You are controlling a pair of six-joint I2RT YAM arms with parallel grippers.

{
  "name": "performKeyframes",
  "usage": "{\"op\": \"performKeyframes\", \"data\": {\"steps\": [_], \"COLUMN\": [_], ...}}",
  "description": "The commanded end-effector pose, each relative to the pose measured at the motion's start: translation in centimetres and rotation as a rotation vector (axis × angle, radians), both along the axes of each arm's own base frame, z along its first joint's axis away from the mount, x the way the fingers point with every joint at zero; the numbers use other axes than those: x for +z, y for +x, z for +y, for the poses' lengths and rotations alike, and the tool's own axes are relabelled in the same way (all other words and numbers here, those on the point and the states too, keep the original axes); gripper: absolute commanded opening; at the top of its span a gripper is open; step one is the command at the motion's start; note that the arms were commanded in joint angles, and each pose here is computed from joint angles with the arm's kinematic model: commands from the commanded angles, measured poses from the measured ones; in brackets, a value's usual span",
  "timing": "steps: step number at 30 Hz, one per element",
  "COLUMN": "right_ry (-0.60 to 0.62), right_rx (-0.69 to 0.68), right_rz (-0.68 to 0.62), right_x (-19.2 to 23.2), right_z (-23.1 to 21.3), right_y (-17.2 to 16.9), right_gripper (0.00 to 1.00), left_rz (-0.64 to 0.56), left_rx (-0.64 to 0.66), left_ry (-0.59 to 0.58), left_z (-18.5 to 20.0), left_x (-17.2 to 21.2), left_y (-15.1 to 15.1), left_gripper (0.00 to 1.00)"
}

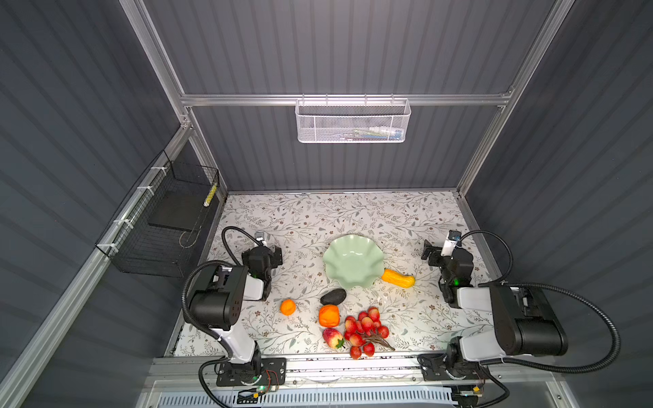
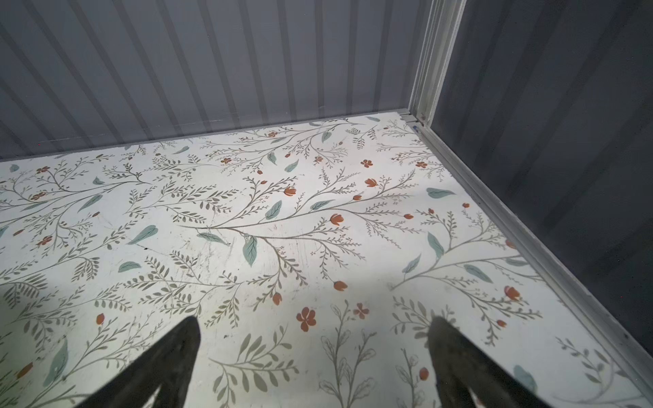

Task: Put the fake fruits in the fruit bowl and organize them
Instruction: 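Raise both arms from the rest pose toward the table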

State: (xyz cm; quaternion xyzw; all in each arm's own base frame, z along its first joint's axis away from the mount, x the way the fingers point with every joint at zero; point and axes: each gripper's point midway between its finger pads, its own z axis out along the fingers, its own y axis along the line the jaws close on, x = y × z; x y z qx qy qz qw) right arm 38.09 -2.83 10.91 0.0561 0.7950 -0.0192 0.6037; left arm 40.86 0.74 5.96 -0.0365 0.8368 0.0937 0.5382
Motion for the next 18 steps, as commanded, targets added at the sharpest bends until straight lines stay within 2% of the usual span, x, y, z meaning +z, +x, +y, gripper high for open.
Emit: {"op": "performKeyframes", "data": {"steps": [1, 18], "right_ry": [0.005, 0.007], "right_rx": [0.005, 0.006], "right_rz": [-0.029, -0.027], "right_x": [1.00, 1.00], "right_z": [0.07, 0.05], "right_y": [0.45, 0.51], "right_gripper": [0.99, 0.99], "left_rz": [-0.030, -0.028], "left_rx": [0.016, 0.017], "left_ry": [-0.009, -0.009], "left_z": [0.31, 0.32], "left_x": [0.71, 0.69], "left_y": [0.50, 0.54], "left_gripper": [1.00, 1.00]}}
